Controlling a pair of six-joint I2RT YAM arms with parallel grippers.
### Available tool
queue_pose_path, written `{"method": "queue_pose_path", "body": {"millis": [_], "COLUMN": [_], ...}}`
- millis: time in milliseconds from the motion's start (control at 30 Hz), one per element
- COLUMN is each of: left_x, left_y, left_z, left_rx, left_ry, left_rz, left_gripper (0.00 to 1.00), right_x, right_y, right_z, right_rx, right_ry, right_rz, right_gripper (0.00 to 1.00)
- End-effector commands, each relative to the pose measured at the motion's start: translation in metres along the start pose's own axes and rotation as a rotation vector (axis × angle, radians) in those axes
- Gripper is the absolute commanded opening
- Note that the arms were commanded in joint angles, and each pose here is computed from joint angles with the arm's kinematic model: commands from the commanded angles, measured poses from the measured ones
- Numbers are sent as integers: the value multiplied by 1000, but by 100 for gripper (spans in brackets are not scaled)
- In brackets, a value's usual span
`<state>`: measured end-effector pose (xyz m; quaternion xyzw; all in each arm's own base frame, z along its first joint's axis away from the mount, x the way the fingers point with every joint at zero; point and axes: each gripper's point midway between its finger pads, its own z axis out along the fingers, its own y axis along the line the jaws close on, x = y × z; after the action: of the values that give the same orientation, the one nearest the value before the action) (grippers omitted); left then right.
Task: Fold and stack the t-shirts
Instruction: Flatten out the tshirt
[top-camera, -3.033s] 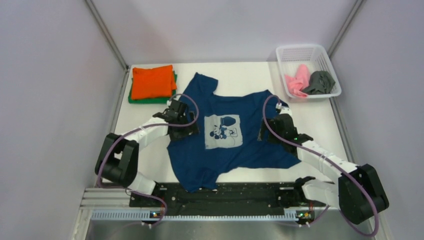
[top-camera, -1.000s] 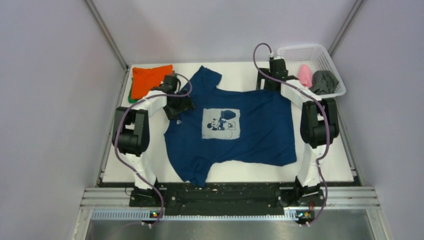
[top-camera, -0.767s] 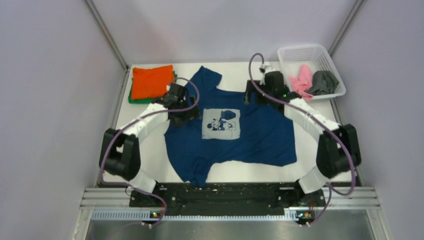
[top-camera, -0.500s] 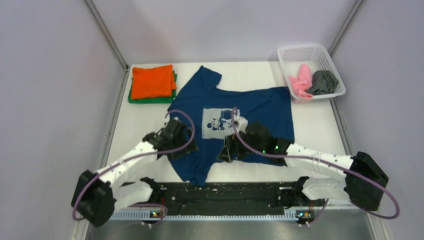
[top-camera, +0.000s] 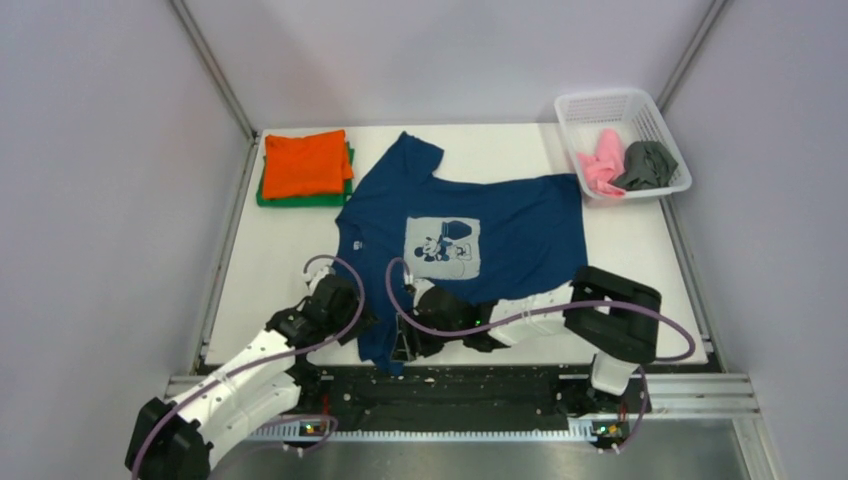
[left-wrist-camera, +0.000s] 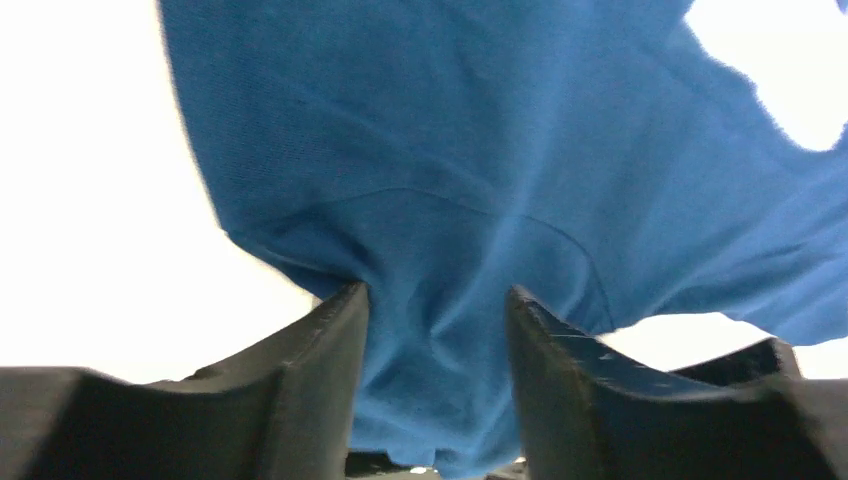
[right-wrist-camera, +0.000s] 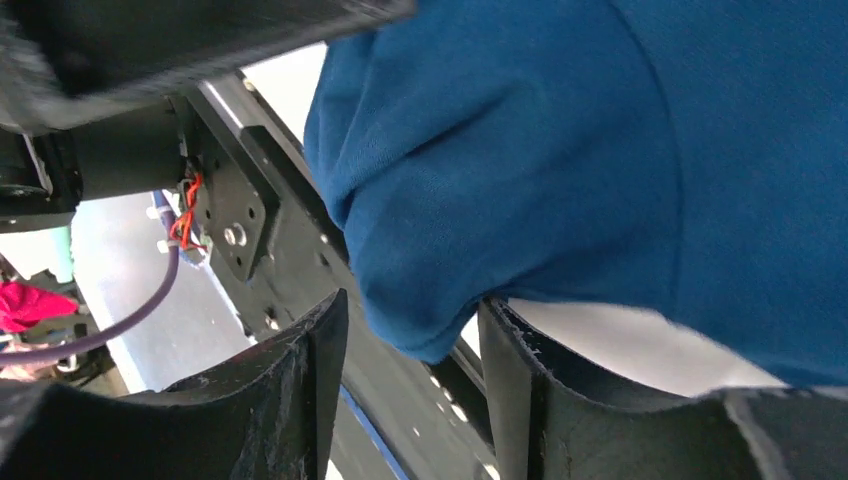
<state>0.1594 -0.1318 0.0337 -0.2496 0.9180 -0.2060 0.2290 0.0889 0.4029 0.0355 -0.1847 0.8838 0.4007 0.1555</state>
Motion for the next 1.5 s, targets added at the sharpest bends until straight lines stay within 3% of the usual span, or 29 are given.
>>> {"method": "queue_pose_path", "body": {"millis": [0,33,67,200,467,667,700,767,867,967,1000,1067,1100,1233,1333,1467], "left_x": [0,-1,-3,-12,-43,-42,-41,-40,-36,-43,-48,-59,-64,-82,-92,-113], "left_y": [21,24,28,28,43,37,39,40,29,14,5,-13,-23,-65,-91,-102], "left_z": [6,5,4,0,-39,-40,-40,-39,-43,-53,-56,-64,-66,-51,-24,19], "left_rx": [-93,-116,-139,-155,-322,-294,-304,-318,-304,-279,-256,-209,-184,-52,-28,-139], "left_ry": [-25,-32,-42,-79,-202,-186,-180,-164,-110,-106,-114,-134,-149,-191,-179,-133], "left_rz": [-36,-41,-47,-49,-46,-5,-3,9,48,78,94,121,134,221,271,295], "left_gripper": [29,6,0,0,0,0,0,1,53,81,96,99,99,99,99,99], "right_x": [-4,-3,-1,2,16,36,38,38,26,0,-11,-33,-43,-87,-121,-163], "right_y": [42,39,37,30,52,45,40,28,5,-3,-4,-10,-16,-61,-104,-162], "right_z": [24,27,28,18,-40,-56,-55,-52,-57,-76,-84,-102,-111,-145,-161,-173], "right_rx": [-90,-74,-62,-20,-92,-55,-43,11,165,262,286,342,372,508,588,667], "right_ry": [-3,1,6,19,110,217,223,210,165,53,8,-89,-138,-307,-365,-405], "right_rz": [-17,-11,-10,-18,-56,-42,-30,-19,-49,-95,-110,-124,-122,-68,-31,44], "right_gripper": [47,43,37,1,0,1,6,32,59,73,78,96,98,99,99,99]}}
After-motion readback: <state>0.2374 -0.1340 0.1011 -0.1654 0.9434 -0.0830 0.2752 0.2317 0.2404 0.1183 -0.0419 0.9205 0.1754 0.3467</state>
